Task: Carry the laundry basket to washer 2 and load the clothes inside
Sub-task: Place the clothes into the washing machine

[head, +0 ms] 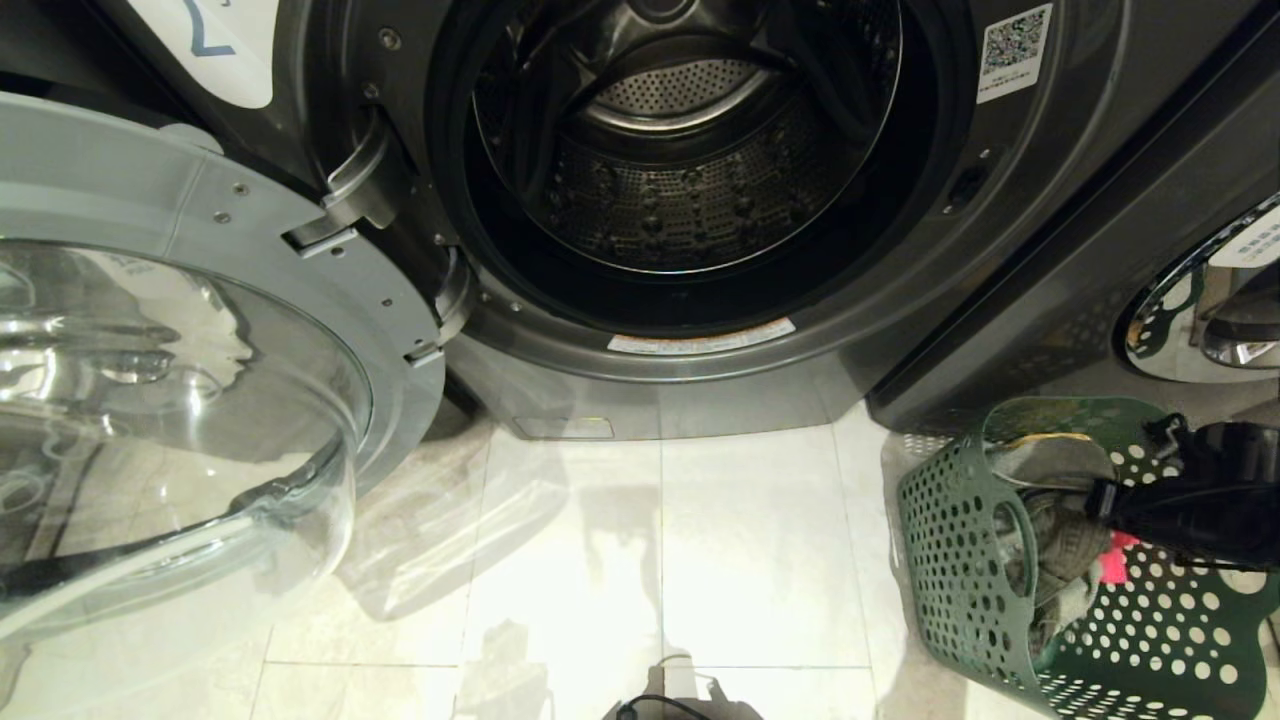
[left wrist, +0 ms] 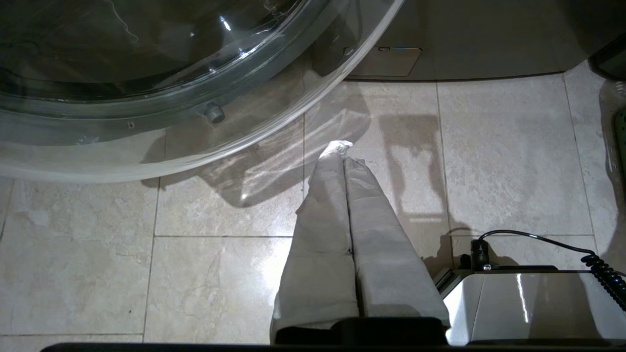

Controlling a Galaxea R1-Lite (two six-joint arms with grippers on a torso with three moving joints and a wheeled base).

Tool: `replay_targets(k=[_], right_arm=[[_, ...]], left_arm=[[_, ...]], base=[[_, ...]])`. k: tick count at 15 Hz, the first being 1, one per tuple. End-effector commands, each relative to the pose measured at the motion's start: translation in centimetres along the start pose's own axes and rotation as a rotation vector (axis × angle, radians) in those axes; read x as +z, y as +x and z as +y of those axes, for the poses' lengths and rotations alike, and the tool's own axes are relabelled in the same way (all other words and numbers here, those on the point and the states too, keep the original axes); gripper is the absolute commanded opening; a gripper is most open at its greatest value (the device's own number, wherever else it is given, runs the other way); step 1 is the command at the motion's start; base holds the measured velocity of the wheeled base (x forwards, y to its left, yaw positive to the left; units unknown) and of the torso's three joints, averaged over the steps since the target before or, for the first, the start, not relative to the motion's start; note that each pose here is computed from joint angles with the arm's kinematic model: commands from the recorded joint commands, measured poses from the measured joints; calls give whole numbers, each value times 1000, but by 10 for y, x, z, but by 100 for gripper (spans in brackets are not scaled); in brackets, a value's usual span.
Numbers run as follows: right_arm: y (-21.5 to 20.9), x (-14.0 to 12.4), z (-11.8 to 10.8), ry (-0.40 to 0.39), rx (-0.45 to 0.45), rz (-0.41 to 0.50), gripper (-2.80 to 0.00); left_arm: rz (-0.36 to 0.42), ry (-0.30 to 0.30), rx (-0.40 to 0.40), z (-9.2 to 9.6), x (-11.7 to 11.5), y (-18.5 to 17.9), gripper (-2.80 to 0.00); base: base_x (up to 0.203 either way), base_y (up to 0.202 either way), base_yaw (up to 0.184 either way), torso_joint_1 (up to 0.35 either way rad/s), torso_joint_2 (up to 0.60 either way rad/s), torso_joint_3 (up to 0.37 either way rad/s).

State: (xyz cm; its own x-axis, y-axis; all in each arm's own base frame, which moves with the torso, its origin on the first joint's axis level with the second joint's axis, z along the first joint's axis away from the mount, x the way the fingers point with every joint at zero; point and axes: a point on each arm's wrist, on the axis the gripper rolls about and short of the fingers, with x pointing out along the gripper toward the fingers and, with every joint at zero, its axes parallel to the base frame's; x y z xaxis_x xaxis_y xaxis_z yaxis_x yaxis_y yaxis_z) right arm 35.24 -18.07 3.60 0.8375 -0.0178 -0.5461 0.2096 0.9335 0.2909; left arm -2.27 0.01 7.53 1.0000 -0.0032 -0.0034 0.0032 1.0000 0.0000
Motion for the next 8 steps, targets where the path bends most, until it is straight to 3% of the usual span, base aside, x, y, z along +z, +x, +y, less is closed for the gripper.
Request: replay_targets(k=[1,8], right_arm=[[-54,26,24,-47,9,-104,-280],[-197,36,79,-162,-42,-357,-280]], left_arm=[[0,0,0,0,0,0,-280],[1,-1,0,0,0,0,-280]], base=[[0,0,0,0,0,0],[0,0,0,0,0,0]])
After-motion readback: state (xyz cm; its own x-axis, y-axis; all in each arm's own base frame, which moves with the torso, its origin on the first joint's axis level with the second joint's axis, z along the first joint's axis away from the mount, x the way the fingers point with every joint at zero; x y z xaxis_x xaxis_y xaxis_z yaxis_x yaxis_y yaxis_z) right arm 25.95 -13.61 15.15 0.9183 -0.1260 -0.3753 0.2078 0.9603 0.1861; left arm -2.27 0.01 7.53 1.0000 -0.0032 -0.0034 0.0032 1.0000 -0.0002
